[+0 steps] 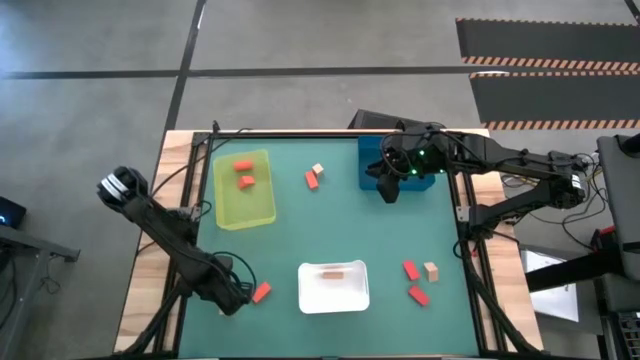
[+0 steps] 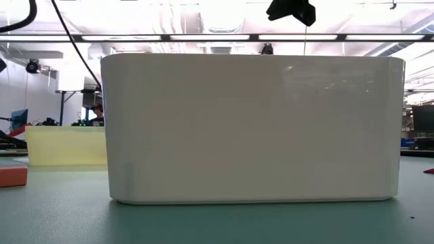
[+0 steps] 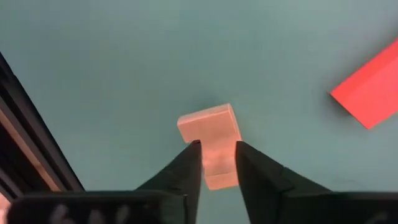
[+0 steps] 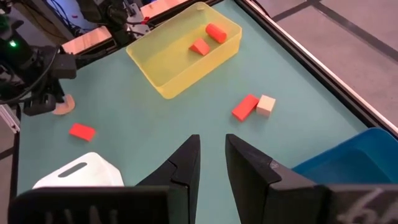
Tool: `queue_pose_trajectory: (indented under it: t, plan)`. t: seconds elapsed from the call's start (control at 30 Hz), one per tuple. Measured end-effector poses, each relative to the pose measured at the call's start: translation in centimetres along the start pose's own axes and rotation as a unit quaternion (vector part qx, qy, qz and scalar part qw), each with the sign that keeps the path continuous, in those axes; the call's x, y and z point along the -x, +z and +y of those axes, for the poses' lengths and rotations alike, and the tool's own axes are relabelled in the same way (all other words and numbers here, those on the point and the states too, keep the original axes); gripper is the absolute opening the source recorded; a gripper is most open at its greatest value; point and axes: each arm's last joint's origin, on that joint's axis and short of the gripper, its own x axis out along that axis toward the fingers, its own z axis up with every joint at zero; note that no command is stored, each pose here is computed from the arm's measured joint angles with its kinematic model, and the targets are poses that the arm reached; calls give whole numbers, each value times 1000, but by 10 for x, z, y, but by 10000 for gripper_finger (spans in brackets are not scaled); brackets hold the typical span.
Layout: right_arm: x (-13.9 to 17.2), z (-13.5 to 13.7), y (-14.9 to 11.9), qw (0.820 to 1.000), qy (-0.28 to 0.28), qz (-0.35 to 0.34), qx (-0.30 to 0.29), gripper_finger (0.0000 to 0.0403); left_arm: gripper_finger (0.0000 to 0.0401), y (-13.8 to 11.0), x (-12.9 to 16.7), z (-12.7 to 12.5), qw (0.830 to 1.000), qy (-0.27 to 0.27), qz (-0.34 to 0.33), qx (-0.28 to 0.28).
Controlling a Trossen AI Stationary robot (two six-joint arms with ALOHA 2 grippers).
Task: Sort & place blocks by color
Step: Put the brown block into the white bin
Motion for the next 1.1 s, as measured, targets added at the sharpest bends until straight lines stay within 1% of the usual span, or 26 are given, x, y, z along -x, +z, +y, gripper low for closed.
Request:
queue_pose_trajectory:
  t: [0.3, 0.4, 0.53, 0.67, 0.8, 0.93, 1.1]
  plan:
    - [-1, 0, -1, 1000, -1, 3, 0, 66, 194, 0, -11, -3, 1000, 18, -15, 4]
    - [-1, 0, -1, 1000, -1, 3, 0, 66, 218, -1, -19, -6, 1000, 21, -17, 4]
    - [-1, 0, -1, 1000, -1, 2, 0, 66, 234, -1, -29, -11, 999, 26, -21, 5]
    - [-1, 0, -1, 1000, -1, 2, 0, 66, 233, -1, -36, -13, 999, 35, -28, 7]
    - [-1, 0, -1, 1000, -1, 2, 0, 66, 217, -1, -38, -14, 999, 34, -28, 7]
    - [-1, 0, -1, 1000, -1, 2, 0, 66, 186, -1, -37, -14, 999, 31, -28, 7]
    - [-1, 0, -1, 1000, 0, 3, 0, 66, 137, -2, -37, -15, 999, 28, -27, 7]
